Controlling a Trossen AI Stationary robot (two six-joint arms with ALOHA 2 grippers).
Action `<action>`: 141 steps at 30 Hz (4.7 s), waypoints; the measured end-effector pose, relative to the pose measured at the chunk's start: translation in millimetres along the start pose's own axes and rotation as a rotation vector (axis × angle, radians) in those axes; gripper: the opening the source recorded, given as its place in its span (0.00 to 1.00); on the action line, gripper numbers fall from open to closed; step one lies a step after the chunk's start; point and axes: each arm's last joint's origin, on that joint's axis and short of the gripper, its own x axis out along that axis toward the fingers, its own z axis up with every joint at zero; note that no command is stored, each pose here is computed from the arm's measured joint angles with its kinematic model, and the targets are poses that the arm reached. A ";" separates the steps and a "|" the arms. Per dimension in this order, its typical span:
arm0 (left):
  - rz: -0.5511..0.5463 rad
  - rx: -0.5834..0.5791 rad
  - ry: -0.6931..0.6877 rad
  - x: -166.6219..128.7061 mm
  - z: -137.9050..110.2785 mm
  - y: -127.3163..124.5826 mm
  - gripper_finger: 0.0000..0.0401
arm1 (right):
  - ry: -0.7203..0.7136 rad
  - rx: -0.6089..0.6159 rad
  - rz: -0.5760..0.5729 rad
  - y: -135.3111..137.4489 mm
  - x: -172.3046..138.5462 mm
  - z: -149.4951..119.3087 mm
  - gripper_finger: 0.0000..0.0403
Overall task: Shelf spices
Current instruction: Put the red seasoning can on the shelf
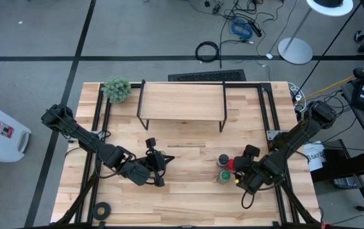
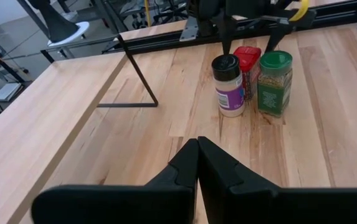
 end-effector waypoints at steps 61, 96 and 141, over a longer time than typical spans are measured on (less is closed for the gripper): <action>0.003 0.005 0.004 0.7 -0.2 0.8 0.04 | 0.093 0.125 0.170 -24.1 -26.5 7.7 0.53; -0.047 -0.019 -0.064 35.5 3.4 -2.4 0.63 | -0.076 0.071 0.282 -47.7 -75.3 23.2 0.53; -0.293 -0.220 -0.307 76.4 31.0 41.5 0.98 | -0.541 -0.227 0.294 -46.7 -91.8 81.6 0.53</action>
